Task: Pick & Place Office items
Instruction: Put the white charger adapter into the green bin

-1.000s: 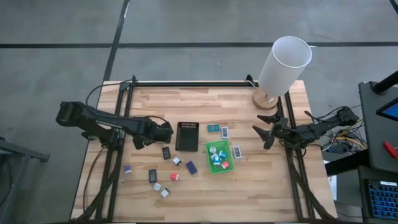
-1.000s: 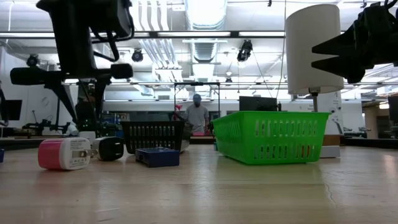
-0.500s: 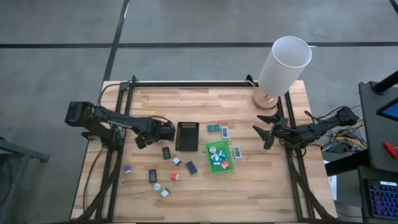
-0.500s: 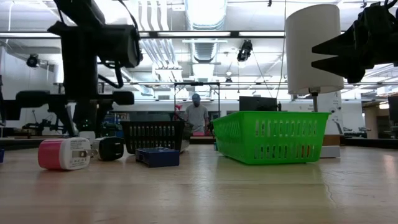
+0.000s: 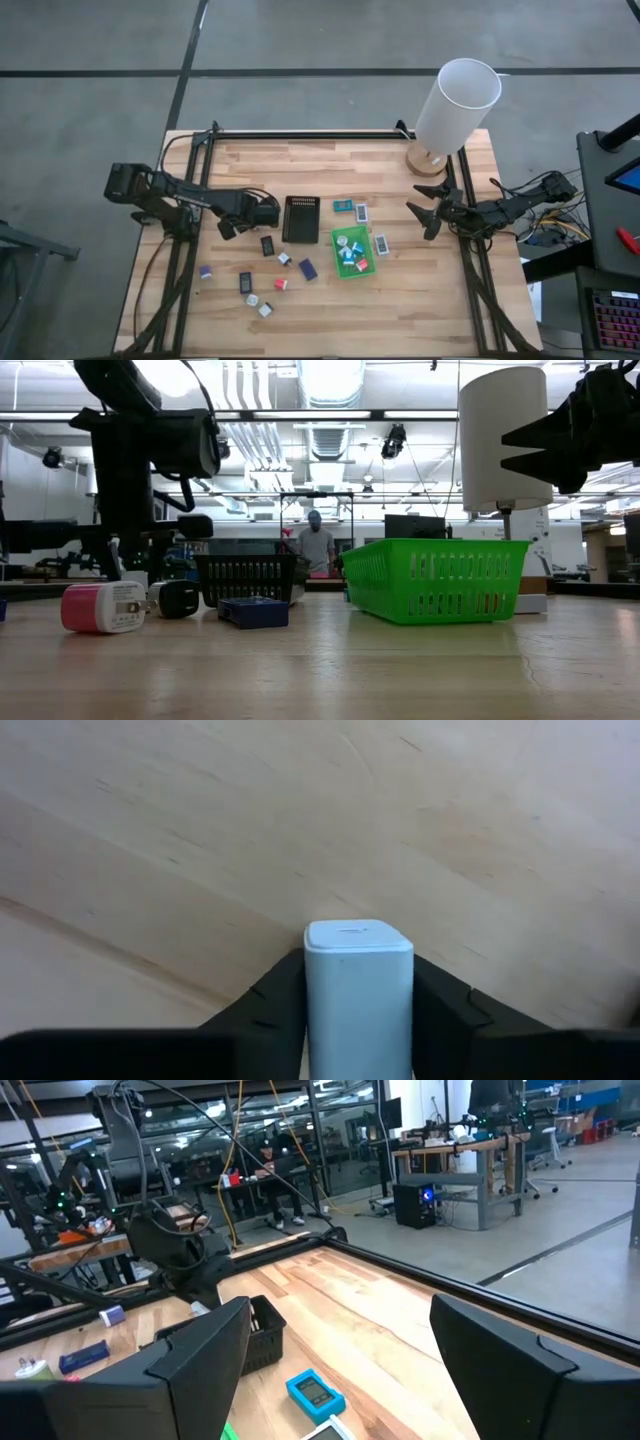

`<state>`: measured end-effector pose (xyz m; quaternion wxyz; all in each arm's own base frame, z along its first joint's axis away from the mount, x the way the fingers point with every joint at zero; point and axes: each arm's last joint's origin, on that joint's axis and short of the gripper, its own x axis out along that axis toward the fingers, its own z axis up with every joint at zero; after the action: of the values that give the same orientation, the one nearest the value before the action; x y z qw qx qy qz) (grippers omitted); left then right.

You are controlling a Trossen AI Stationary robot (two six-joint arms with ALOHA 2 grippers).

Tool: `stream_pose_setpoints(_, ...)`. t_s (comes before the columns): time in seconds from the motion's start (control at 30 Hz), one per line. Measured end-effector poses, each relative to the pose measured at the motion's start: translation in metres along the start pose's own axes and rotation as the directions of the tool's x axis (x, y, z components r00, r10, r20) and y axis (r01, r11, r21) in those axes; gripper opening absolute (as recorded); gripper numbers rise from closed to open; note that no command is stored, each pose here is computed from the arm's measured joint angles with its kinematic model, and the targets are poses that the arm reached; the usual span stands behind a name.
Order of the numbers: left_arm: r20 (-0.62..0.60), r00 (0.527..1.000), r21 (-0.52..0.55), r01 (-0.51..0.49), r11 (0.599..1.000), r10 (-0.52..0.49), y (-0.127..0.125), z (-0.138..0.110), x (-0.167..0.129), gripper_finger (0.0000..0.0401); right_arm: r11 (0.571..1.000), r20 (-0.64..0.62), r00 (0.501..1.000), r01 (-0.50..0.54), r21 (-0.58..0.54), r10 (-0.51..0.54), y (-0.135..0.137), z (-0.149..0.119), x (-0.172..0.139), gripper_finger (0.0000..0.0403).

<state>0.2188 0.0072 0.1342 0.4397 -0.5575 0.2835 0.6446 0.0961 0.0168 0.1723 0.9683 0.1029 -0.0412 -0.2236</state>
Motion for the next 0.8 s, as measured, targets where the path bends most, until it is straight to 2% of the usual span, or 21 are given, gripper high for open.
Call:
stream_pose_setpoints(0.17,-0.001,1.0,-0.001,0.005,1.0,-0.005,0.0,0.0,0.0,0.0121,1.0,0.0,1.0,0.0,0.0,0.0,0.0,0.0,0.0,0.0303)
stream_pose_setpoints(0.33,-0.002,1.0,0.022,0.018,1.0,-0.017,-0.001,-0.001,0.0,0.0133,1.0,0.0,1.0,0.0,0.0,0.0,0.0,0.0,0.0,0.0297)
stream_pose_setpoints(0.5,-0.004,1.0,0.042,0.028,0.999,-0.027,-0.003,-0.001,-0.002,0.0122,1.0,0.0,1.0,0.0,0.0,0.0,0.0,0.0,0.0,0.0295)
stream_pose_setpoints(0.8,-0.002,0.994,0.066,0.108,0.992,-0.108,-0.003,0.005,-0.019,0.0123,1.0,0.0,1.0,0.0,0.0,0.0,0.0,0.0,0.0,0.0307)
